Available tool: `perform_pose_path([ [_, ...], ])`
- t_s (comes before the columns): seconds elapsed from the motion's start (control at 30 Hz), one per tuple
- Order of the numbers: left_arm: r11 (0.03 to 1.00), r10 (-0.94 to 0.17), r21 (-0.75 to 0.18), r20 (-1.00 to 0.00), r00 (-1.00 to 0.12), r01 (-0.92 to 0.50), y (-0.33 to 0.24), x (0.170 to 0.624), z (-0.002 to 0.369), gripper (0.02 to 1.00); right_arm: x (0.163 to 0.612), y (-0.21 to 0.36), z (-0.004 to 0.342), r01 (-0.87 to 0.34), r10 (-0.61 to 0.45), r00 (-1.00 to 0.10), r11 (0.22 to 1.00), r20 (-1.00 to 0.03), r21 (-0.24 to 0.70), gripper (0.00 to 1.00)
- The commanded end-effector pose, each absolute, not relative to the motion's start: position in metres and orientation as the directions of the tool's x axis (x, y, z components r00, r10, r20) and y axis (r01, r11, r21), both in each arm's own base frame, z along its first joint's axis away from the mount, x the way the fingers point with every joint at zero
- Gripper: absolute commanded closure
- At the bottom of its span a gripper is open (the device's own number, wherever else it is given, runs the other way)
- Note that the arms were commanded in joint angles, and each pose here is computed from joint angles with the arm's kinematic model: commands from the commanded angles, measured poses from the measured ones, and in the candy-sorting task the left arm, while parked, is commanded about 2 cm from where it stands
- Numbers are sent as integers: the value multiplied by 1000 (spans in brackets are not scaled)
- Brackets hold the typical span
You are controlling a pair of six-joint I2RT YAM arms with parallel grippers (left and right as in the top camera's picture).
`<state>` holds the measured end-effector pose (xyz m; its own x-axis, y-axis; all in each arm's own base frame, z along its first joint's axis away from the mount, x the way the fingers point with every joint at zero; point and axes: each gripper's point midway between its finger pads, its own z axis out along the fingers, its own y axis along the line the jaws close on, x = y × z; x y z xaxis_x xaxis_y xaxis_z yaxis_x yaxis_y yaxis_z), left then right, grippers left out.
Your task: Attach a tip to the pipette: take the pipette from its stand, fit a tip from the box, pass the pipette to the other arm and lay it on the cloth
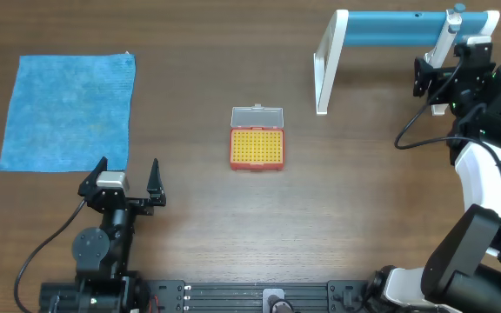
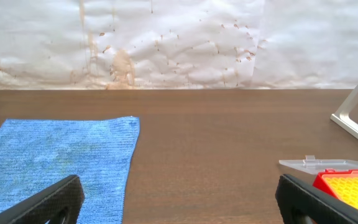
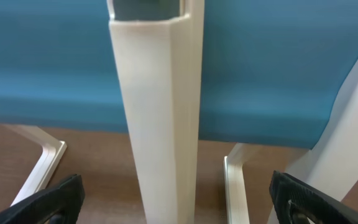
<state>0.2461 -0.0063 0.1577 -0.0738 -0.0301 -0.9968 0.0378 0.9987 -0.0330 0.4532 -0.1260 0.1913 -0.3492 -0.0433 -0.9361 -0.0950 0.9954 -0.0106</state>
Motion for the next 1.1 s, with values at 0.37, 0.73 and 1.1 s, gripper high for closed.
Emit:
perform_pose_path([
  [0.37,999,-21,-24,-997,-77,42,-7,246,156,20,468,-130,192,-71,35,-311,996,-950,60,86],
  [0.73,999,-21,-24,-997,-77,42,-7,246,156,20,470,-122,192,-85,41,-313,994,-949,71,283],
  [1.1,999,-21,-24,-997,-77,42,-7,246,156,20,469,-122,187,-83,49,-332,993,-942,81,457],
])
